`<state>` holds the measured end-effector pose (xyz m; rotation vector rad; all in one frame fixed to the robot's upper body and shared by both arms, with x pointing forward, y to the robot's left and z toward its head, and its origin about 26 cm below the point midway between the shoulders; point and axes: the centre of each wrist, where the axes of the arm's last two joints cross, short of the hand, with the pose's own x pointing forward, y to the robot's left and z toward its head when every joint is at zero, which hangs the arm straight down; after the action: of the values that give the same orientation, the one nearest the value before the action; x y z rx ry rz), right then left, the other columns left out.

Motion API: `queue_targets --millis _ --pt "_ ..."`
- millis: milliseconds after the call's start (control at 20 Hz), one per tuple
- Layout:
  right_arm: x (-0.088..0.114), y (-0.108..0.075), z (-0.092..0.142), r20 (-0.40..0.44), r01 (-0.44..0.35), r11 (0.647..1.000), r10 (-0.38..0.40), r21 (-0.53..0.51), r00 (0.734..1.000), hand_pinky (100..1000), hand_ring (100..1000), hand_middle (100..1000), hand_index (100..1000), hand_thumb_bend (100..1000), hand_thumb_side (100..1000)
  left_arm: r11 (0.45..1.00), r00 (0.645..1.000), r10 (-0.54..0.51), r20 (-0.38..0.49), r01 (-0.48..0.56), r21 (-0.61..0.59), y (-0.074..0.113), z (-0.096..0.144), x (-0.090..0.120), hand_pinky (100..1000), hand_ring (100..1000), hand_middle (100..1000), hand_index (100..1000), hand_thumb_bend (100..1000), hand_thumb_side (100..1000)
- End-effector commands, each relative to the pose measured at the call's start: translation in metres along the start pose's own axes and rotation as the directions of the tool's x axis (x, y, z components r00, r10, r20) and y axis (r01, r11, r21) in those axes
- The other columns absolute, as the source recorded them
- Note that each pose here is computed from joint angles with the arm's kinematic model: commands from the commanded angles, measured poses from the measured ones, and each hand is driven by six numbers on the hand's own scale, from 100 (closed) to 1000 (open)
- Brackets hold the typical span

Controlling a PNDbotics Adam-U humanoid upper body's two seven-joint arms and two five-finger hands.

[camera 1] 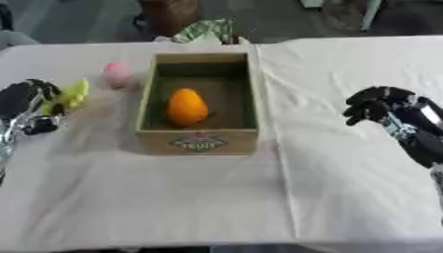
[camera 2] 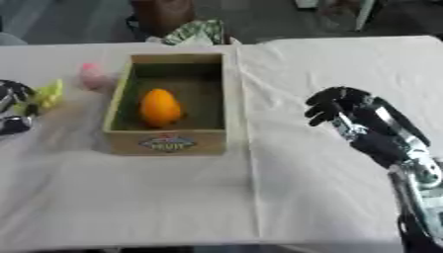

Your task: Pick up objects on the table and place them in the box.

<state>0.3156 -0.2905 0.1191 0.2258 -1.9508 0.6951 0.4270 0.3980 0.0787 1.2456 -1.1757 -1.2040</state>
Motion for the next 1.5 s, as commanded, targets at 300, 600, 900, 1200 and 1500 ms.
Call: queue_targets --millis 300,600,900,1200,1500 --pt "0.007 -0.005 -0.003 0.015 -0.03 0.999 0.03 0.012 0.999 617 665 668 712 100 499 0.99 1.0 -0.021 -0.008 0.022 0.142 0.026 -0.006 0.0 758 787 773 862 344 311" --pt "0.006 -0.005 -0.003 0.014 -0.031 0.999 0.031 0.015 0.999 617 665 668 713 100 501 0.983 0.998 -0.034 -0.044 0.041 0.177 0.016 -0.006 0.003 738 765 752 853 277 266" --pt "0.006 -0.005 -0.003 0.012 -0.032 0.999 0.032 0.016 0.999 617 665 669 713 100 503 0.998 0.998 -0.066 -0.02 0.066 0.015 -0.007 -0.003 0.004 714 731 711 819 235 200" --pt "0.006 -0.005 -0.003 0.012 -0.031 0.999 0.031 0.014 0.999 617 665 669 713 100 503 0.995 0.999 -0.04 -0.031 0.043 0.094 0.014 -0.008 0.008 519 416 365 531 100 161" --pt "0.006 -0.005 -0.002 0.01 -0.031 0.999 0.031 0.012 0.999 618 665 669 713 100 504 0.948 1.0 0.021 0.008 -0.022 0.317 0.053 -0.012 0.019 474 364 309 472 100 223"
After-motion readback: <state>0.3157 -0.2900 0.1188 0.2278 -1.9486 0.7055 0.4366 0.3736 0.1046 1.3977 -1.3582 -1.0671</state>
